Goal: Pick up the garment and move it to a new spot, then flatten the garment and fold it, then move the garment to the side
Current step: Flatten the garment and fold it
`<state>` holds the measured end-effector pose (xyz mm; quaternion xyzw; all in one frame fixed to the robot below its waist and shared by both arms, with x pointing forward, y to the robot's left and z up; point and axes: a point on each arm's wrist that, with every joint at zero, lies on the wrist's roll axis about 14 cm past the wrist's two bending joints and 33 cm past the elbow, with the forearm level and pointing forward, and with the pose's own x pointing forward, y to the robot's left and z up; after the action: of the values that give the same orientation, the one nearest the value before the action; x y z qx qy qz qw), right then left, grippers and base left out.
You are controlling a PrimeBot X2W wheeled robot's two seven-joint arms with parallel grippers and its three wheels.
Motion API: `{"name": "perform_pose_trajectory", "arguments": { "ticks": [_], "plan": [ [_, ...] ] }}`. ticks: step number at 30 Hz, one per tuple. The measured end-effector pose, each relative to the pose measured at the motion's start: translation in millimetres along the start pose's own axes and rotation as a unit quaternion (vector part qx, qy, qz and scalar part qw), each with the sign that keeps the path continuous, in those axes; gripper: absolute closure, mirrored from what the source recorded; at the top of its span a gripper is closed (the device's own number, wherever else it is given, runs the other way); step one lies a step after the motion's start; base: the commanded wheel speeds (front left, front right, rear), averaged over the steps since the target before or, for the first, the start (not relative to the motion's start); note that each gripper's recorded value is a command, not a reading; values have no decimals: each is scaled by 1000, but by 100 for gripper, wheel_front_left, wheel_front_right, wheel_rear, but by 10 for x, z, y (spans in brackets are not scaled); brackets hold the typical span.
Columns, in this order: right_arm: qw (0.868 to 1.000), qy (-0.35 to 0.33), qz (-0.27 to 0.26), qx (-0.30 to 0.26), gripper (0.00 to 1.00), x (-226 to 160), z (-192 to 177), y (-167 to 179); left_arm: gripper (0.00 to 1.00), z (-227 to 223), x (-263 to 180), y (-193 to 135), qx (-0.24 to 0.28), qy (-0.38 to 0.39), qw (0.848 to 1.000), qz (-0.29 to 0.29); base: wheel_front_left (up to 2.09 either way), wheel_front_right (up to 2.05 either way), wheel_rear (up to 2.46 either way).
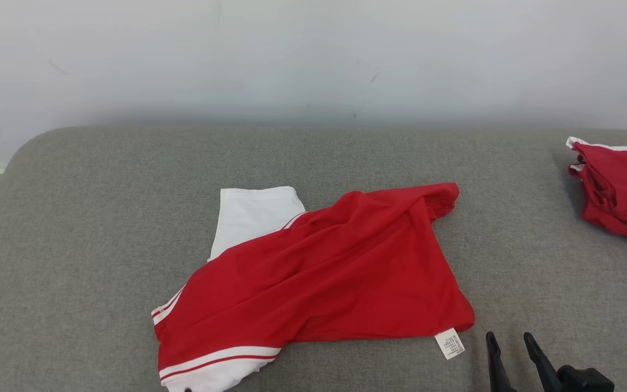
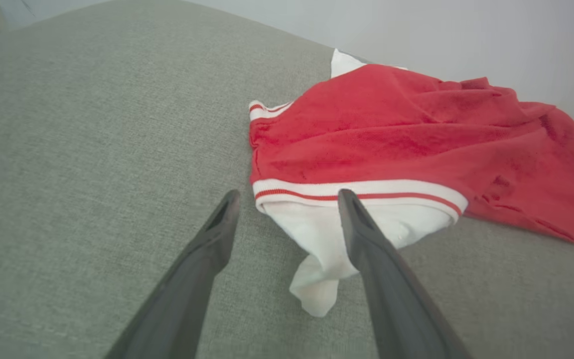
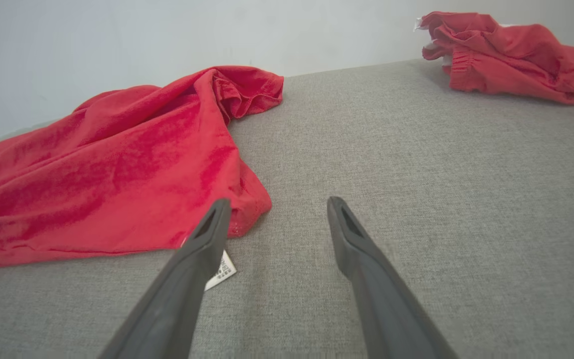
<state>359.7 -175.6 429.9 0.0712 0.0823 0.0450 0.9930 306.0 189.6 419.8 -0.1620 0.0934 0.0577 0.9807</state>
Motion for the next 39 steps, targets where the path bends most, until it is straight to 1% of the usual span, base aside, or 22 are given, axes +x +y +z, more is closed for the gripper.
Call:
{"name": "perform_pose_trajectory", "arguments": {
  "ticks": [4,8,12,15,18,22,28,33,39],
  "plan": [
    [1000,6,0,-2,0,47,-24,-10,0,-315,-107,62,-11,50,999,8,0,0,0],
    [1000,13,2,-5,0,79,-53,-10,0,-426,-140,80,-15,68,997,11,0,0,0],
    [1000,16,3,-7,0,112,-61,-17,0,-420,-115,58,-18,68,998,7,0,0,0],
    [1000,9,2,-7,0,138,-15,-18,0,-417,-116,-48,-14,67,998,-16,0,0,0],
    [1000,10,-2,-6,0,136,-16,-45,0,-516,-193,-98,-10,83,996,-27,0,0,0],
    [1000,13,-2,-7,0,131,-41,-48,0,-585,-238,-44,-11,94,995,-16,0,0,0],
    [999,33,8,-13,0,119,-154,-3,0,-534,-116,-37,-12,88,996,-12,0,0,0],
    [999,40,17,-24,0,202,-164,22,0,-561,-17,-65,-9,96,995,-18,0,0,0],
    [997,65,27,-41,0,326,-259,19,0,-593,62,-74,-9,105,994,-20,0,0,0]
  ]
}}
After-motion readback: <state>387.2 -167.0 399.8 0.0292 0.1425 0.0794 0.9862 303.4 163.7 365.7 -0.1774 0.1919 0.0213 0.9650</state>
